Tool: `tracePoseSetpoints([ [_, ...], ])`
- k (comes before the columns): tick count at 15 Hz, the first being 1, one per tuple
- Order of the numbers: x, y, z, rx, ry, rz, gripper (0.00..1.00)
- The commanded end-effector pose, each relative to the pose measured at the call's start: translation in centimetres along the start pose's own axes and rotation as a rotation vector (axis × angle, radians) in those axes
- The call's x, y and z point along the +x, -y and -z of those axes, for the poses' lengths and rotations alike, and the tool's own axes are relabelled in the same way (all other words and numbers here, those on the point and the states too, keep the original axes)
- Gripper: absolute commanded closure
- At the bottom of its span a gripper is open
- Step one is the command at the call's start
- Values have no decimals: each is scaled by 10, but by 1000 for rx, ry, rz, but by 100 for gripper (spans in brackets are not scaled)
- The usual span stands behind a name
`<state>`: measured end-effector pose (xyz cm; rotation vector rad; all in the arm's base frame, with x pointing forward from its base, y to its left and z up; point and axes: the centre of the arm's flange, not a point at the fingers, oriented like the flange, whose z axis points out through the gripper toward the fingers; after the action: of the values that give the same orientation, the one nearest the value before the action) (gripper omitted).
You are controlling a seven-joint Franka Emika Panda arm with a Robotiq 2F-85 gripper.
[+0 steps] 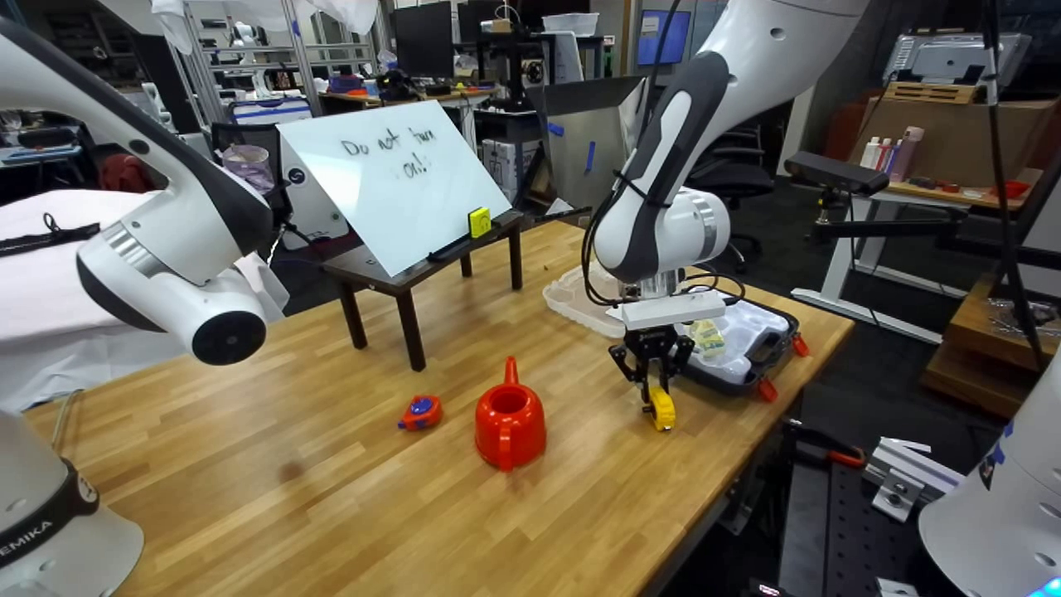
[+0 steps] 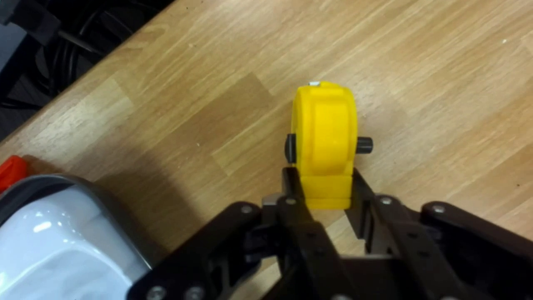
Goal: Move the measuring tape slightly to the left
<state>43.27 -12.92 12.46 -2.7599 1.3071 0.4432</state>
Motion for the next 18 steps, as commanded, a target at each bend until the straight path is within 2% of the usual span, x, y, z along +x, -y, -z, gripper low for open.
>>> tracePoseSetpoints([
  [1, 1, 16, 5, 3, -12, -5, 93],
  [8, -13, 55, 11, -18, -28, -20, 93],
  [18, -82, 104, 7, -11, -22, 44, 93],
])
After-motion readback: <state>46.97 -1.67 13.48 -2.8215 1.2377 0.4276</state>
